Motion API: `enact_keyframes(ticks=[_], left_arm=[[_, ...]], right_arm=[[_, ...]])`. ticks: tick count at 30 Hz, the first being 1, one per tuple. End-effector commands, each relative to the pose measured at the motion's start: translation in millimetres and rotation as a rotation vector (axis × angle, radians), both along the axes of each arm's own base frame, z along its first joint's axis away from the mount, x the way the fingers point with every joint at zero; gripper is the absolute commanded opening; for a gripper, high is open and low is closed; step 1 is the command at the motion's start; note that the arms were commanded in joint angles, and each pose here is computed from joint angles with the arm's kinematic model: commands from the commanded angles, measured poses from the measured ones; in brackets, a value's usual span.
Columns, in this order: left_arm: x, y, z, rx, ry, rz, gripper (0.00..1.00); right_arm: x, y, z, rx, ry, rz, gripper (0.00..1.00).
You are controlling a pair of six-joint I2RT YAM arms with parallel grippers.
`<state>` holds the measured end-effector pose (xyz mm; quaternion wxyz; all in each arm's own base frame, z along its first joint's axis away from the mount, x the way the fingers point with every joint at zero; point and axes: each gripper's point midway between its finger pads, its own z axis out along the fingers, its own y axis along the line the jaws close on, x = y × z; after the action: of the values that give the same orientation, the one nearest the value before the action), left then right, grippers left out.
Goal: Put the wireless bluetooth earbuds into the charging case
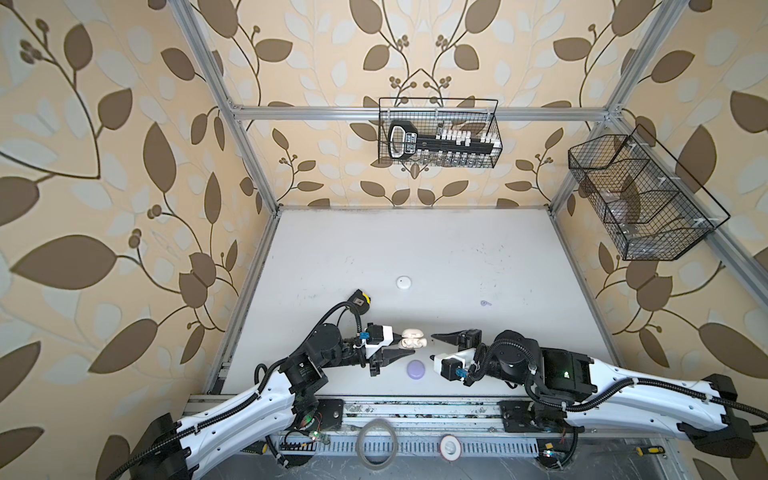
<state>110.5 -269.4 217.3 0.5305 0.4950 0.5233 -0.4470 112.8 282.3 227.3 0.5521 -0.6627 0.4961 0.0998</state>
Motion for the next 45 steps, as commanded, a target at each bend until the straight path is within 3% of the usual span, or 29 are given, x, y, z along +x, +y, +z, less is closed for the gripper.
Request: enact_keyframes(ticks=[1, 18, 26, 45], left_arm=[[-8, -6, 19, -0.012, -0.058, -0.069, 0.0], [-10, -10, 16, 0.007, -0.039, -0.102, 0.0], [-11, -10, 17, 0.006, -0.037, -0.104, 0.0], [-20, -14, 18, 0.019, -0.019, -0.184, 0.0]], right_arm=[[2, 0, -2, -0.019, -0.07, 0.002, 0.46], [1, 0, -4, -0.056, -0.104, -0.002, 0.33], [-7, -5, -4, -0.037, -0.127, 0.027, 0.4], [-8, 2, -12, -0.075, -0.145, 0.037, 0.36]])
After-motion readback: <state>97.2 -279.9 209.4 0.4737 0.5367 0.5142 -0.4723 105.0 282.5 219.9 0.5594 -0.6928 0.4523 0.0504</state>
